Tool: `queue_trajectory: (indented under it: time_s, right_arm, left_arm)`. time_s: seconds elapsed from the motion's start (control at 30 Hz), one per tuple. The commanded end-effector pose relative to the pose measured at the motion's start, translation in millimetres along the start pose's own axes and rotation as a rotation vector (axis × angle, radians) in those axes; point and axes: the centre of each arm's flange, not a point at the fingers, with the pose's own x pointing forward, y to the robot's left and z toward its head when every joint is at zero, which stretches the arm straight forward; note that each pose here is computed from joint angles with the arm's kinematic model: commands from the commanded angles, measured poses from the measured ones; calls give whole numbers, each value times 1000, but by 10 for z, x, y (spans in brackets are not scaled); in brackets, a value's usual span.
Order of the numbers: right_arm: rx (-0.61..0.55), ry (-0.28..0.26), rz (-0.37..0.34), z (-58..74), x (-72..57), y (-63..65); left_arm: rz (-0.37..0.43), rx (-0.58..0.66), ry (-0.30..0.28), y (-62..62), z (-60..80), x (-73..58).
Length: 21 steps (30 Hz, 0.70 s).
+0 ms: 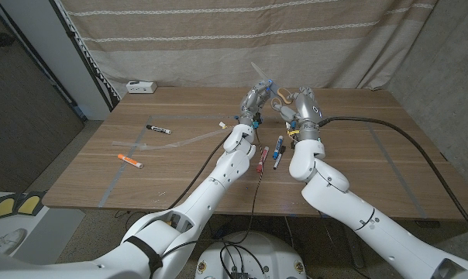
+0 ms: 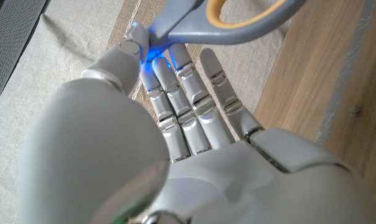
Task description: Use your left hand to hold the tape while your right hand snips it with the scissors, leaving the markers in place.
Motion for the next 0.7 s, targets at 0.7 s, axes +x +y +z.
queue_trajectory:
  time_s: [0.7]
  right_arm:
    - [-22,62,3,-66,83,73]
  left_arm:
    - [-57,3,15,-14,-23,37]
